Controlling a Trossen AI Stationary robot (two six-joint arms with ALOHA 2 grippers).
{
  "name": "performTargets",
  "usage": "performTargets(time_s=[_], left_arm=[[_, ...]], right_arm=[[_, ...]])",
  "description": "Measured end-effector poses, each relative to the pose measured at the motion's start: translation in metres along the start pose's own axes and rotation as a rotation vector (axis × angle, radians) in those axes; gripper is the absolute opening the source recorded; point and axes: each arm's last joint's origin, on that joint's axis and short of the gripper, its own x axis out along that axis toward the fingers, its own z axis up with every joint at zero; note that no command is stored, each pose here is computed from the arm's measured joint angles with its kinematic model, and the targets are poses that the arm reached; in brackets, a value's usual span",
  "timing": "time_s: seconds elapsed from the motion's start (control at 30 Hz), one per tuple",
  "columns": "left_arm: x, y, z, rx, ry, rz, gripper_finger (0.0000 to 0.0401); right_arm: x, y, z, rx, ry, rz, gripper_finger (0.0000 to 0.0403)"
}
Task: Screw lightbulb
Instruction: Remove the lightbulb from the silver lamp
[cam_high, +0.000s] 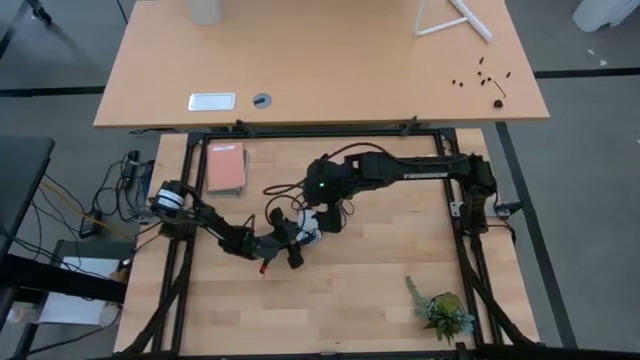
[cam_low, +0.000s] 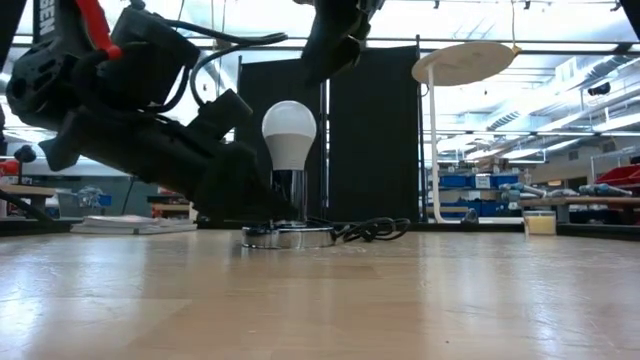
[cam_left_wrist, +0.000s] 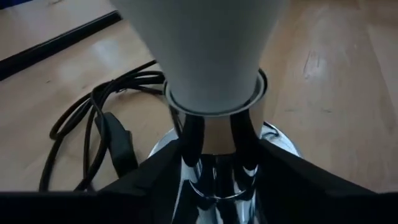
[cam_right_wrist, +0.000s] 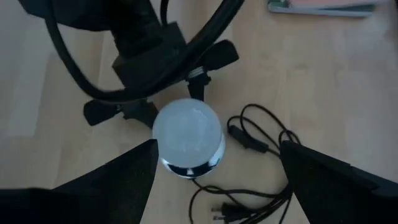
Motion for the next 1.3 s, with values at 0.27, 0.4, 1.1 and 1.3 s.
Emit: performTargets(time_s=[0.27,0.4,1.1,1.3], left_arm=[[0.0,-0.002,0.007,-0.102,-0.053,-0.042,0.018],[0.0,-0.002,0.008,-0.109,-0.061,-0.043,0.0221],[0.034,-0.028,-0.009,-0.096,-0.088,-0.006,0.02],[0.031,-0.029,-0.007,-0.066,-0.125,-0.024,0.0186]], right_arm=[[0.003,0.008,-0.003,-0.011,0.032,0.03,0.0346],[0.003,0.008,-0.003,-0.007,0.039,0.027,0.0346],[0.003,0.011,-0.006,0.011,0.063,0.028,0.0346],[0.003,0.012,-0.007,0.026,0.074,0.028,0.0346]])
